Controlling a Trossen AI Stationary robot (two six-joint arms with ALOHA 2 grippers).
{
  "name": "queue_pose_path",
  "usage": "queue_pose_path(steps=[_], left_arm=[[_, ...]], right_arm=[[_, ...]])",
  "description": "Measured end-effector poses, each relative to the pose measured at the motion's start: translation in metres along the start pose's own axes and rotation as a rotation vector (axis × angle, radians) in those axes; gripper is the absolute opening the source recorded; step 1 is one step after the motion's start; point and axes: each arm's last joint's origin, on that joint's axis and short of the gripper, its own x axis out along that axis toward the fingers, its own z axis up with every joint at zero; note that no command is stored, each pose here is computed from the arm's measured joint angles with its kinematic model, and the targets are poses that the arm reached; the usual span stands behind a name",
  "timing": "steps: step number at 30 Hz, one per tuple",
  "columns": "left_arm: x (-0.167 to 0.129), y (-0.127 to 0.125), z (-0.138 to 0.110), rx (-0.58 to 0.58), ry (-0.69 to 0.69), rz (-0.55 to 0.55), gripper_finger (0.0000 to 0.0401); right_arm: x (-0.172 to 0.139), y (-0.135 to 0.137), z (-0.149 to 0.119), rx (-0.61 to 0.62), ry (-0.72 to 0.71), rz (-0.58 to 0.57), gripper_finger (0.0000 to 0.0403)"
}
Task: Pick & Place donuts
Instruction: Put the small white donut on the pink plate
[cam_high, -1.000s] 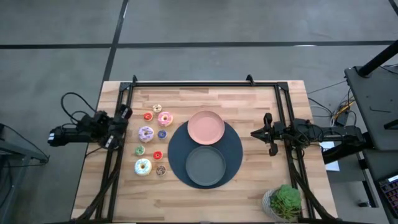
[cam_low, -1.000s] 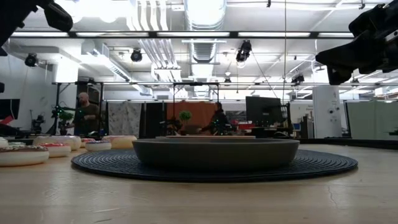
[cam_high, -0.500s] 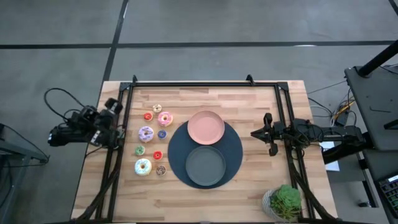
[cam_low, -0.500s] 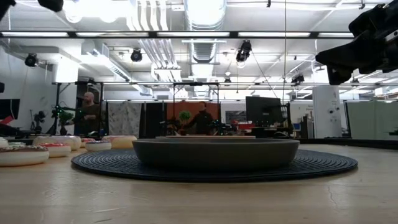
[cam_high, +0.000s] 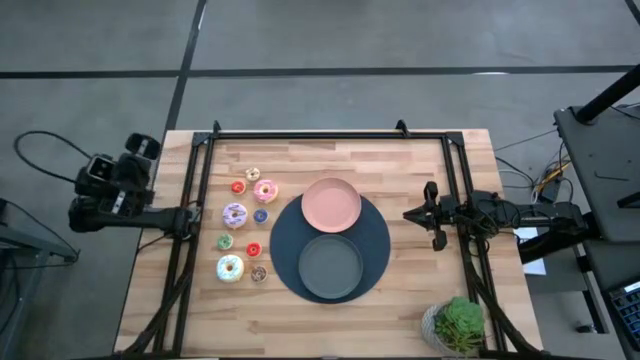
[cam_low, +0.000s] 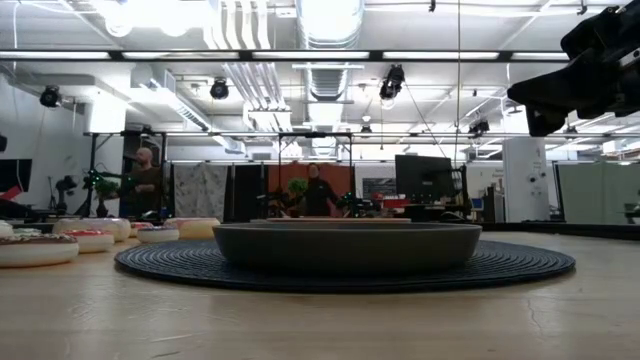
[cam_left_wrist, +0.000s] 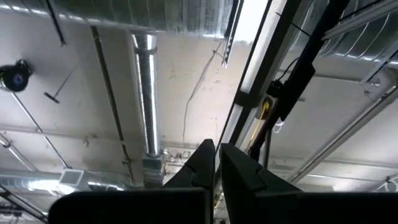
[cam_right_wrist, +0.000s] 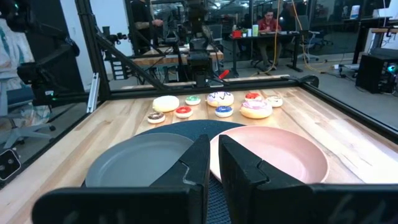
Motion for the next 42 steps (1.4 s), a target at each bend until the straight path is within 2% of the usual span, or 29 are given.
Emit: queue_pose_path(steps=[7,13,20,30,34,37,42], left_arm=[[0.045,0.001,0.006,0.027,0.065,0.006,0.0000],[0.085,0.003,0.002,0.021,0.227,0.019,0.0000],[0.115,0.004,-0.007,0.015,0.427,0.035,0.0000],[0.127,0.007,-0.021,0.021,0.493,0.076,0.0000],[0.125,0.010,-0.028,0.027,0.563,0.148,0.0002],[0.125,0.011,-0.032,0.041,0.626,0.194,0.0013],[0.129,0.013,-0.033,0.057,0.742,0.233,0.0056]], right_arm=[[0.000,0.000,0.000,0.000,0.000,-0.001,0.0029],[0.000,0.000,0.000,0.000,0.000,0.000,0.0029],[0.000,0.000,0.000,0.000,0.000,0.000,0.0029],[0.000,0.000,0.000,0.000,0.000,0.000,0.0029],[0.000,0.000,0.000,0.000,0.000,0.000,0.0029],[0.000,0.000,0.000,0.000,0.000,0.000,0.0029],[0.000,0.000,0.000,0.000,0.000,0.000,0.0029]])
